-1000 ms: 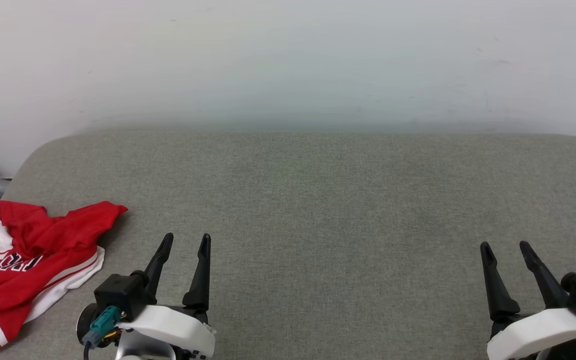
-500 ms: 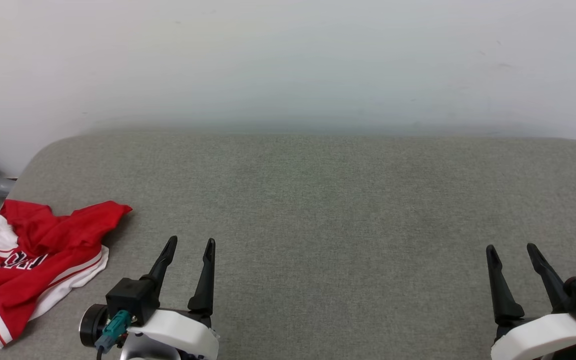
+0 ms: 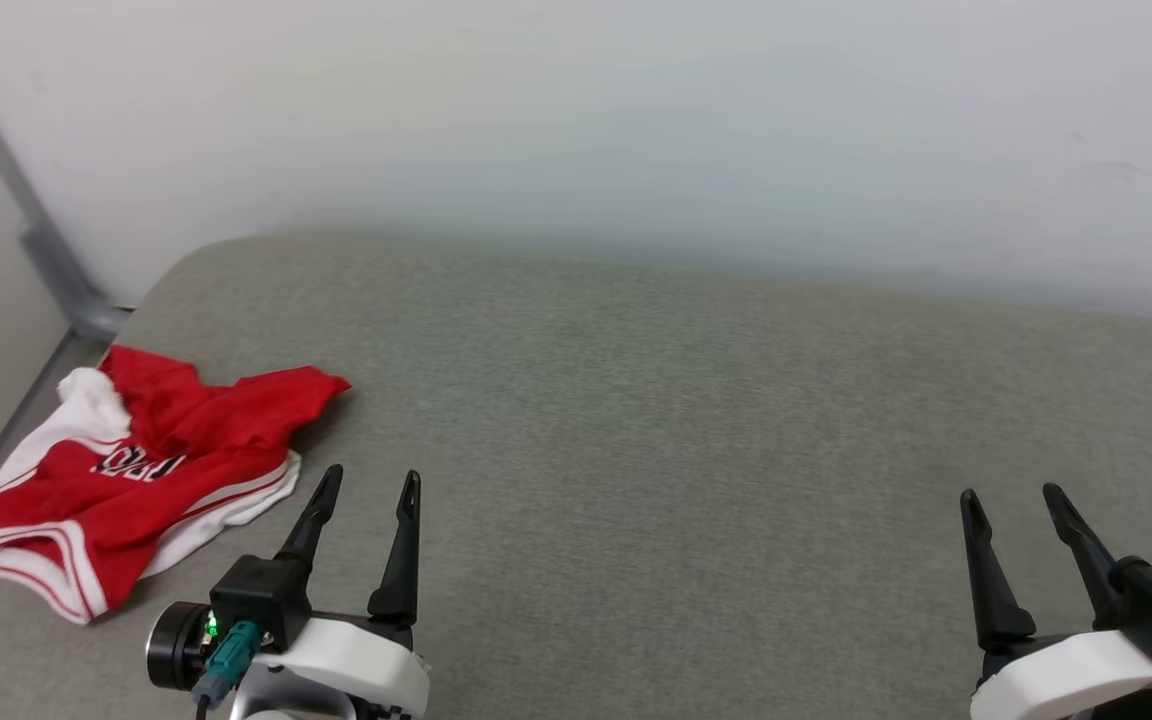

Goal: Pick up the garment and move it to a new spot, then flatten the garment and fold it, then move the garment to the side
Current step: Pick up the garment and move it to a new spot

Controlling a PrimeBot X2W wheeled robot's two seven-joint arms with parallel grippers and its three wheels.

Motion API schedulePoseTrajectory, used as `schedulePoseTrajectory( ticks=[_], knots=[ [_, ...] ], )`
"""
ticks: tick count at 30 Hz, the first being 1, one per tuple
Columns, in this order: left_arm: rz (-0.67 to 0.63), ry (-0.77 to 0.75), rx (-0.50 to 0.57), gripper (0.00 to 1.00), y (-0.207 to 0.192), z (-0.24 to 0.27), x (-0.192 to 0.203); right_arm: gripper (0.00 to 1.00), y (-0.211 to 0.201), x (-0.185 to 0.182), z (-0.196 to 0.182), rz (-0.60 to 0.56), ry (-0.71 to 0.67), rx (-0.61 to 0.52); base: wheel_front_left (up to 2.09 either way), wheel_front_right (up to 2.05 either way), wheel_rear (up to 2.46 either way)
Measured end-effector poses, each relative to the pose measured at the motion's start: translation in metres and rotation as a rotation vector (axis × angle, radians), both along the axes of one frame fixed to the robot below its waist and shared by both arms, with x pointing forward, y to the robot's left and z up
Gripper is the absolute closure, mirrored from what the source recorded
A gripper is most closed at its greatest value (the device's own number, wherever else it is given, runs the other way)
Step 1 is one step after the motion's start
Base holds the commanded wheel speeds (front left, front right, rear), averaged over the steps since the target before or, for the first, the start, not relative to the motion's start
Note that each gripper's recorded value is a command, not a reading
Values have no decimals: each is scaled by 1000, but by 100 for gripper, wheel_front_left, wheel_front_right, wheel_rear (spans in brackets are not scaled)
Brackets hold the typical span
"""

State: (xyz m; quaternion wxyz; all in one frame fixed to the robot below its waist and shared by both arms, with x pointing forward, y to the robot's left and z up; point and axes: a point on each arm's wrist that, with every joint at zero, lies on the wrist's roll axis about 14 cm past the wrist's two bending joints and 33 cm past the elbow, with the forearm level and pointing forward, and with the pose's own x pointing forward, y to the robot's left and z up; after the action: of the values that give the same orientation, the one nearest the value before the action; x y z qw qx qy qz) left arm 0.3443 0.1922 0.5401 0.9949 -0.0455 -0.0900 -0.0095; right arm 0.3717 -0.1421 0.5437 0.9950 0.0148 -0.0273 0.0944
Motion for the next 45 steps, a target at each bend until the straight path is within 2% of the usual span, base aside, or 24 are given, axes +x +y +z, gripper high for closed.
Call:
schedulePoseTrajectory(
  ticks=[6, 17, 28, 37, 45],
  knots=[
    [99, -11, 36, 0, 29, 2, -16, 0, 30, 12, 2, 85, -16, -21, 0, 0, 0],
    [311, -21, 16, 0, 90, 4, -62, 0, 97, 22, 1, 274, -23, -2, 0, 0, 0],
    [450, -3, 23, 0, 127, -1, -99, 0, 148, 26, 0, 411, -20, 10, 0, 0, 0],
    [472, 31, 28, 0, 140, -7, -96, 0, 157, 32, -5, 429, -7, 12, 0, 0, 0],
    [434, 81, 61, 0, 170, 19, -42, 0, 146, 44, -17, 395, 37, -1, 0, 0, 0]
  ],
)
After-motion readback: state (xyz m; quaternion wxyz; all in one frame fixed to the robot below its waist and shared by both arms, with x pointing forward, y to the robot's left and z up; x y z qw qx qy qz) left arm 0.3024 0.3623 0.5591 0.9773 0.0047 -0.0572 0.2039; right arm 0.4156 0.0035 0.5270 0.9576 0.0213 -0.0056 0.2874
